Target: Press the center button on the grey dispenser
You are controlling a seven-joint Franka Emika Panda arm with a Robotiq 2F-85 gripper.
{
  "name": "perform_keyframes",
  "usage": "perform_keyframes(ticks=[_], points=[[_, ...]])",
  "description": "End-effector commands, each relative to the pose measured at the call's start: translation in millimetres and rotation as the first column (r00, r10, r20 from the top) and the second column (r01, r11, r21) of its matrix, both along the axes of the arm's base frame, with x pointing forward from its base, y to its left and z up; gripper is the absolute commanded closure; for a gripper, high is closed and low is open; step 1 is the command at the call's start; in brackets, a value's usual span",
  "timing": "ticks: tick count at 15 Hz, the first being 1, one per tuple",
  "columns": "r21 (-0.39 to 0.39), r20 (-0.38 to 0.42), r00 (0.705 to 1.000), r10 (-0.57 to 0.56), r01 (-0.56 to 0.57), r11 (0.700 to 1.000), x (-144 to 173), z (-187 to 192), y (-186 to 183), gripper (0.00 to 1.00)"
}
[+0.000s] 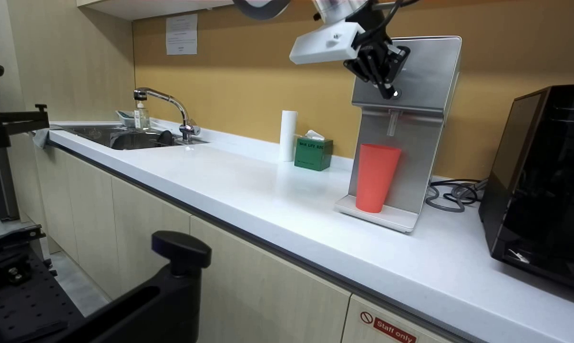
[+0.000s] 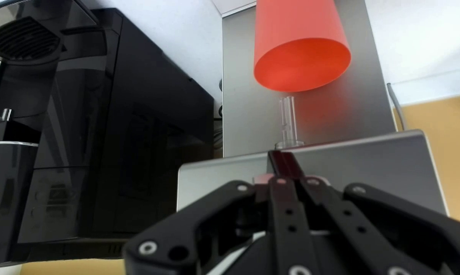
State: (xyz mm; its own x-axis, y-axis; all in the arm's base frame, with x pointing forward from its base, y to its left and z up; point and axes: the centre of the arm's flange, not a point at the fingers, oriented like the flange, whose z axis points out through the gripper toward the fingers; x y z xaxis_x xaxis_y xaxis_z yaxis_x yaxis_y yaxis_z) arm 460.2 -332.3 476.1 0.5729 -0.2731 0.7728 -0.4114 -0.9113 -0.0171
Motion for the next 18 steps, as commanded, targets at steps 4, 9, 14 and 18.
perform_keyframes(ticks=[4, 9, 14, 18], points=[[0.0, 0.017, 1.0, 0.022, -0.022, 1.0, 19.1, -8.9, -18.9, 1.0], [-0.005, 0.037, 0.999, 0.031, -0.031, 1.0, 23.2, -8.5, -20.6, 1.0], [-0.001, 0.054, 0.998, 0.041, -0.041, 0.999, 28.4, -9.9, -23.1, 1.0], [0.003, 0.066, 0.997, 0.047, -0.048, 0.999, 32.3, -13.8, -26.1, 1.0]])
